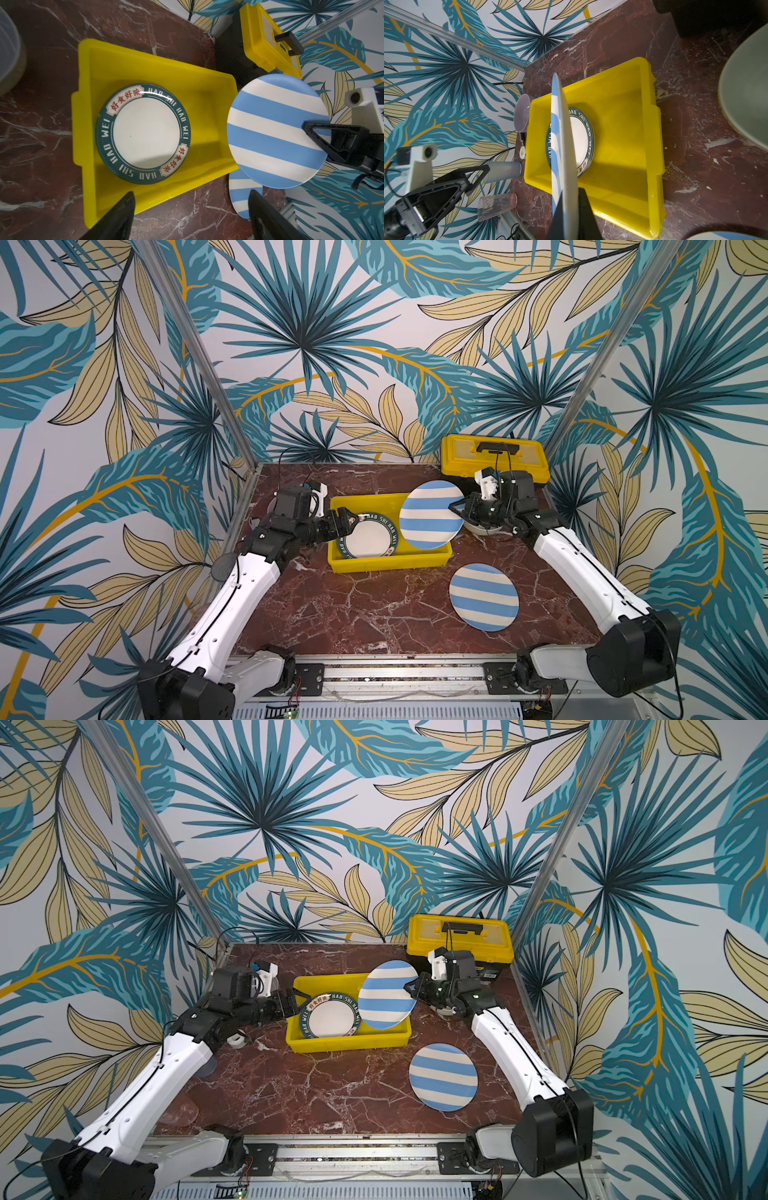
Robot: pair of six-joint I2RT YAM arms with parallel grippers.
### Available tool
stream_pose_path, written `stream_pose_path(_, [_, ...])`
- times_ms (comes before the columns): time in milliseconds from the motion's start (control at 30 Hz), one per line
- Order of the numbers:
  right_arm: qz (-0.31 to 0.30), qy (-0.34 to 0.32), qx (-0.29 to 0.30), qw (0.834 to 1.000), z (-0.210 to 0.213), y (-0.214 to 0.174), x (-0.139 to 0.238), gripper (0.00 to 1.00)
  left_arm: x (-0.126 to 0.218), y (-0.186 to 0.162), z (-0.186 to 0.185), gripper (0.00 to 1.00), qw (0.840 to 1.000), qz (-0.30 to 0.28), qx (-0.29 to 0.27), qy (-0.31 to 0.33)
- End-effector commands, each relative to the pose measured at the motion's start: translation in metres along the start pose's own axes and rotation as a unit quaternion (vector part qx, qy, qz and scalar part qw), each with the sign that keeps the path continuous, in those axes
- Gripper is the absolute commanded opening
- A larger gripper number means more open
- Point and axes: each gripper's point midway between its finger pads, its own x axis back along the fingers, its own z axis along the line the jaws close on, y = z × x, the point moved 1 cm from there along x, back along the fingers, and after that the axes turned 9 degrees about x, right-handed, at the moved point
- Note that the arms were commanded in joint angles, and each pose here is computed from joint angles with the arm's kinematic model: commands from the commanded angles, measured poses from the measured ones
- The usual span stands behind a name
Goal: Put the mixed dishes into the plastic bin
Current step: 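Lower the striped plate flat into the bin with both grippers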
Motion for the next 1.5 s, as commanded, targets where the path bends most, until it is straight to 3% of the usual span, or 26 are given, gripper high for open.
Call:
stream_pose_path(0, [-0.022,-0.019,0.019,0.999,0.005,0.012,-0.013,0.0,0.014,0.004,0.02,0.9,0.998,-0.03,-0.017,0.048])
stream_pose_path(300, [0.017,-0.006,0.034,0.999,0.024,0.013,-0.083,0.0,0.024,-0.001,0.032,0.93,0.997,-0.041,-0.016,0.063])
stream_pose_path(667, [0.072,0.02,0.038,0.997,0.044,-0.016,-0.152,0.0,0.026,-0.004,0.041,0.94,0.996,-0.044,-0.024,0.075])
stream_pose_path(1133, [0.115,0.087,0.018,0.989,0.063,-0.056,-0.194,0.0,0.023,-0.006,0.047,0.94,0.996,-0.038,-0.023,0.08])
stream_pose_path(1467, [0.14,0.084,0.005,0.987,0.046,-0.077,-0.211,0.06,0.022,-0.006,0.047,0.94,0.996,-0.036,-0.02,0.08])
